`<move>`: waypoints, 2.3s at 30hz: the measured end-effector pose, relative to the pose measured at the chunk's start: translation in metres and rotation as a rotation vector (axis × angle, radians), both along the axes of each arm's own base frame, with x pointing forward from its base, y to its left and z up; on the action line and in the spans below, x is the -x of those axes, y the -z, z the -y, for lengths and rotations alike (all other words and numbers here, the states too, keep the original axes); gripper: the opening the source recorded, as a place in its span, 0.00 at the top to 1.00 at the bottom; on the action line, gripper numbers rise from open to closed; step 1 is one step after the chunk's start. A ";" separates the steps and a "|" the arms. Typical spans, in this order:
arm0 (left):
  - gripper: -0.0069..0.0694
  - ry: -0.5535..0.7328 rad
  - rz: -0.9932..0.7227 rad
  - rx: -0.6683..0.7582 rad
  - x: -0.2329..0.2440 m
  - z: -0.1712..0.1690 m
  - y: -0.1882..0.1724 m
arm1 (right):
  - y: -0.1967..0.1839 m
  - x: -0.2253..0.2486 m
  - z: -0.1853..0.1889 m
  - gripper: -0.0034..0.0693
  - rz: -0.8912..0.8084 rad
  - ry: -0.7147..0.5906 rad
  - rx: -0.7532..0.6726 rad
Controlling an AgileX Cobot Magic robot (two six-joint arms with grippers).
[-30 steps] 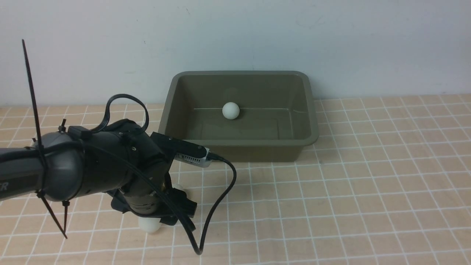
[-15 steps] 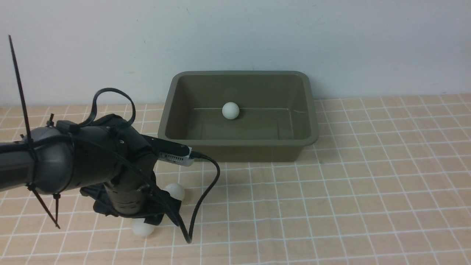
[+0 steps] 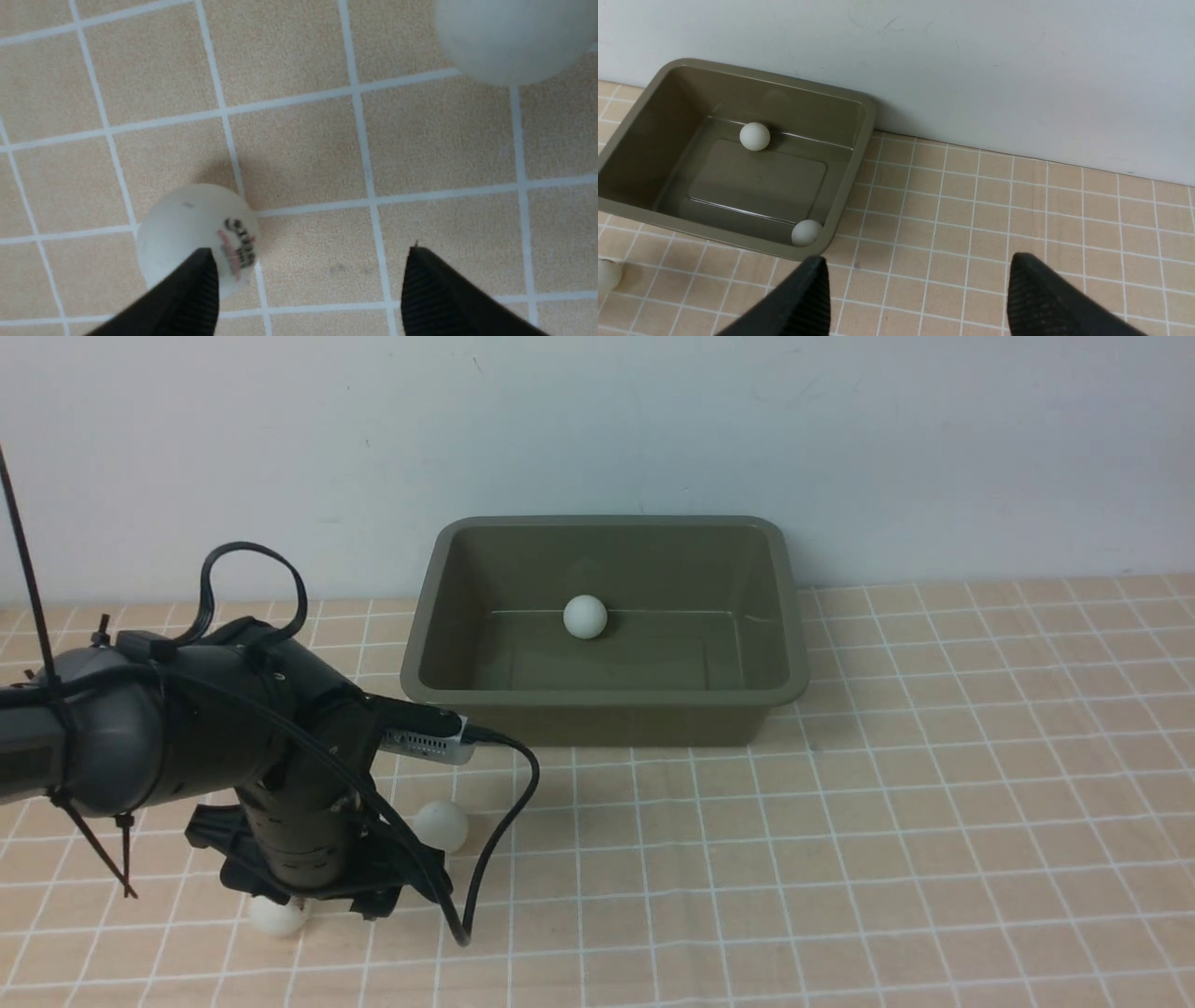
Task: Put the table tennis balls into the box on the light coffee tablecloth.
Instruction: 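Reach for and grasp a ping pong ball on the table beside the basket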
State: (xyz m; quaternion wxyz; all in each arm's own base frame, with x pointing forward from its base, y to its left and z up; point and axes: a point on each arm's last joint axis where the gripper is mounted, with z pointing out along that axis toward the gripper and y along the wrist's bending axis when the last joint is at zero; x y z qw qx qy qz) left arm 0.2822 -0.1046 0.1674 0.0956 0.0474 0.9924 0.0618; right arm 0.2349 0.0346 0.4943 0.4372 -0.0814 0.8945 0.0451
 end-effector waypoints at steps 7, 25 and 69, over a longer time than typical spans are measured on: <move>0.34 -0.028 -0.003 -0.004 -0.004 -0.012 0.000 | 0.000 0.000 0.000 0.31 0.000 0.000 0.000; 0.39 -0.233 0.133 0.035 0.014 -0.079 -0.073 | 0.000 0.000 0.000 0.31 0.001 0.000 0.000; 0.39 -0.254 0.026 0.278 -0.004 -0.126 0.001 | 0.000 0.001 -0.002 0.31 -0.002 -0.015 -0.026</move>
